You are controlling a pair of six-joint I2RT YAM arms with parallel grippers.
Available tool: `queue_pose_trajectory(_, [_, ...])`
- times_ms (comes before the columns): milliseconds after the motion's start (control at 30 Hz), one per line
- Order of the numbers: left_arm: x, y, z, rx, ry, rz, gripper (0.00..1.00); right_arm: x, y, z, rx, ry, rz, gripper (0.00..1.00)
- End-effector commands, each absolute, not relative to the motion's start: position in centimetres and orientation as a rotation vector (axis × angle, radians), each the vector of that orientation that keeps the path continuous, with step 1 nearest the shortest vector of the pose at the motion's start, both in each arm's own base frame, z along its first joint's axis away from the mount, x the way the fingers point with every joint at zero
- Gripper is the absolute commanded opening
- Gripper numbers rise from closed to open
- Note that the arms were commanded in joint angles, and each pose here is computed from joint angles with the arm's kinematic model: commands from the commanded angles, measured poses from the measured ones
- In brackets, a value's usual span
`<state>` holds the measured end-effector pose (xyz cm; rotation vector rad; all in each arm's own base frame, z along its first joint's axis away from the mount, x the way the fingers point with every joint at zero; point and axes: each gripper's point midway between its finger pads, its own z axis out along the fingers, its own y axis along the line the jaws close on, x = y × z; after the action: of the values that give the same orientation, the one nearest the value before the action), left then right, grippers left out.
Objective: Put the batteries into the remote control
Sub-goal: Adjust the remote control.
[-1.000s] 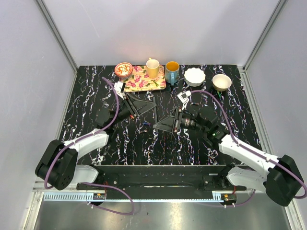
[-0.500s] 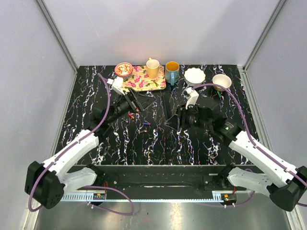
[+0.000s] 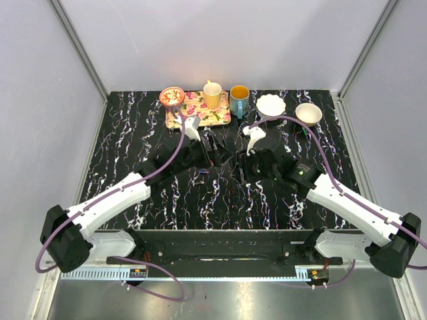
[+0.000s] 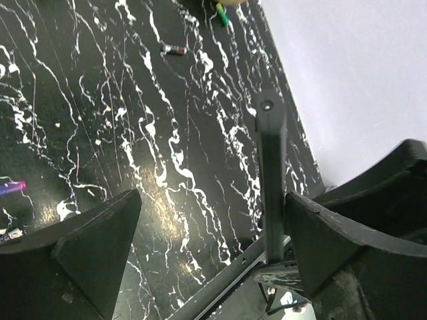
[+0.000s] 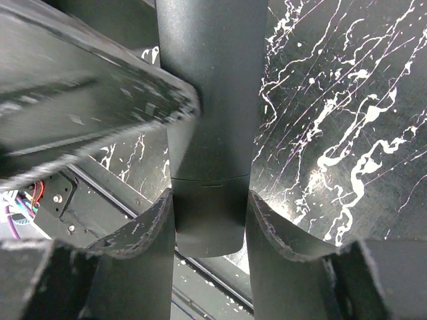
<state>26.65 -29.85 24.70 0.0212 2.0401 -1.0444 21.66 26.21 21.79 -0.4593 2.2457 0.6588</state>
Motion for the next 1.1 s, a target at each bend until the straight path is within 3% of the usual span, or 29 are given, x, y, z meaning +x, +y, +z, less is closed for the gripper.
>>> queue_pose_trajectory(0, [27.0, -31.0, 25.9, 0.044, 2.024, -1.043, 0.92, 22.0, 26.7, 24.5, -0.475, 2.164, 0.669, 0.0])
queue_pose_trajectory(267, [26.5, -33.6, 26.6, 0.095, 2.013, -1.131, 0.84, 21.3, 27.1, 24.1, -0.536, 2.175, 0.683, 0.0])
queue_pose_trajectory(867, [25.1, -35.2, 25.0, 0.126, 2.037, -1.215, 0.44, 20.9, 26.8, 24.7, -0.552, 2.159, 0.682, 0.0])
queue_pose_trajectory(1067, [24.7, -35.5, 24.7, 0.128, 2.036, -1.24, 0.44, 20.9, 26.8, 24.8, -0.549, 2.159, 0.687, 0.0])
